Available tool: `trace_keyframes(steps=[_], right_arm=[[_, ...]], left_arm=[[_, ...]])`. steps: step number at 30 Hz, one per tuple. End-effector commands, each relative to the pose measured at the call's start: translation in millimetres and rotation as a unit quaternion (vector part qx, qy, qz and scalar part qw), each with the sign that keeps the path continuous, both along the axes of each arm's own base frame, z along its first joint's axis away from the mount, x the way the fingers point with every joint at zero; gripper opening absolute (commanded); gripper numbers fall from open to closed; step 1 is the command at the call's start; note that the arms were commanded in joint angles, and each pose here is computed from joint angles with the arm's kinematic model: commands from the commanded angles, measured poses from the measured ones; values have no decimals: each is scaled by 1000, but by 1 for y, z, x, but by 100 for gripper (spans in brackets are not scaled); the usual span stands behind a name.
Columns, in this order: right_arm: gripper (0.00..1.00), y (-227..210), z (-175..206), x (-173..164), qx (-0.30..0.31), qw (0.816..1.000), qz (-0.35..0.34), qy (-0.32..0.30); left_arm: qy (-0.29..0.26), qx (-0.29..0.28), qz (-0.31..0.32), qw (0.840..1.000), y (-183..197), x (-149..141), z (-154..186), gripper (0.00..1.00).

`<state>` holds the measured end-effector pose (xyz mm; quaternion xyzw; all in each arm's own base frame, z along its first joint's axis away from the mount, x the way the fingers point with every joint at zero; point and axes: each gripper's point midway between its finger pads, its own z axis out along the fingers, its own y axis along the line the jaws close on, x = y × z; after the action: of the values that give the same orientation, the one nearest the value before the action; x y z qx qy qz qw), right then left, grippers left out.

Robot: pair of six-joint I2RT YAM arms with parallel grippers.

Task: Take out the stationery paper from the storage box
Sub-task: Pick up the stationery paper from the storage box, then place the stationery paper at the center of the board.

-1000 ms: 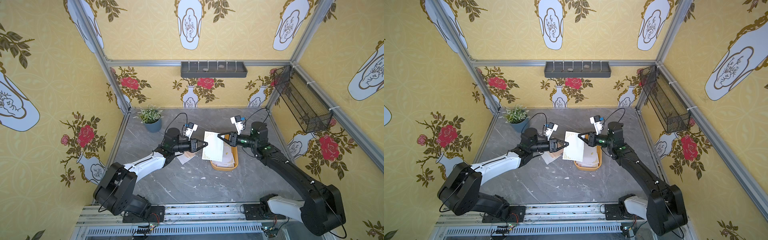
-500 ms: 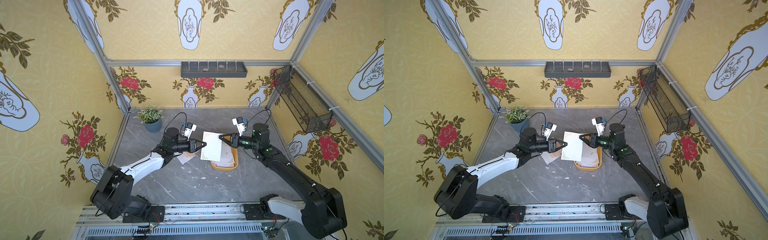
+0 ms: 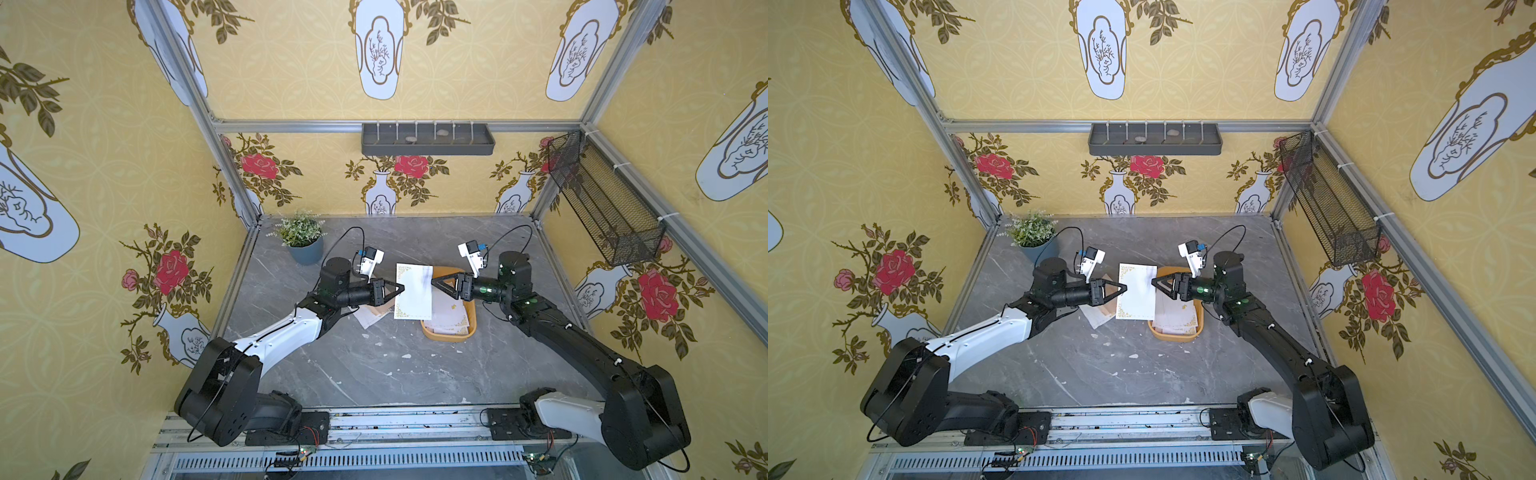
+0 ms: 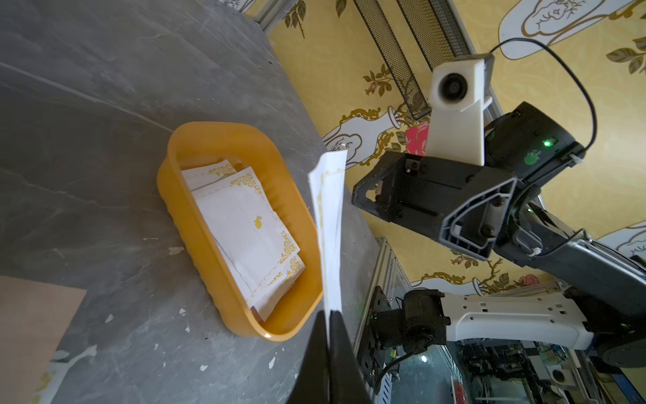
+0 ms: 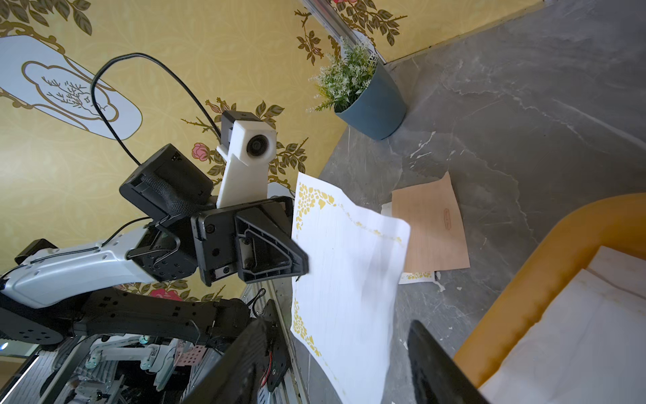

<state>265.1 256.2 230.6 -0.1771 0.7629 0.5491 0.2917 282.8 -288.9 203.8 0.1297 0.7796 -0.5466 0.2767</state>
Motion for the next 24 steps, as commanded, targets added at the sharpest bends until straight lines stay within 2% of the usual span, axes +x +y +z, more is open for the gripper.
trace_keyframes(steps=[1,4,11,16,24], right_arm=[[77,-1,-2,9,-12,1000,-17,-11],[78,-1,-4,13,-23,999,-22,-9],[80,-3,-11,20,-44,998,-42,-2],[81,-4,-17,24,-54,997,-51,1],[81,3,-20,32,-66,996,-55,-1]], left_arm=[[14,32,65,997,25,16,-18,0],[49,69,136,987,61,33,-41,0],[102,113,190,970,92,40,-84,0],[131,139,210,959,102,47,-110,0],[165,153,217,950,104,52,-144,0]])
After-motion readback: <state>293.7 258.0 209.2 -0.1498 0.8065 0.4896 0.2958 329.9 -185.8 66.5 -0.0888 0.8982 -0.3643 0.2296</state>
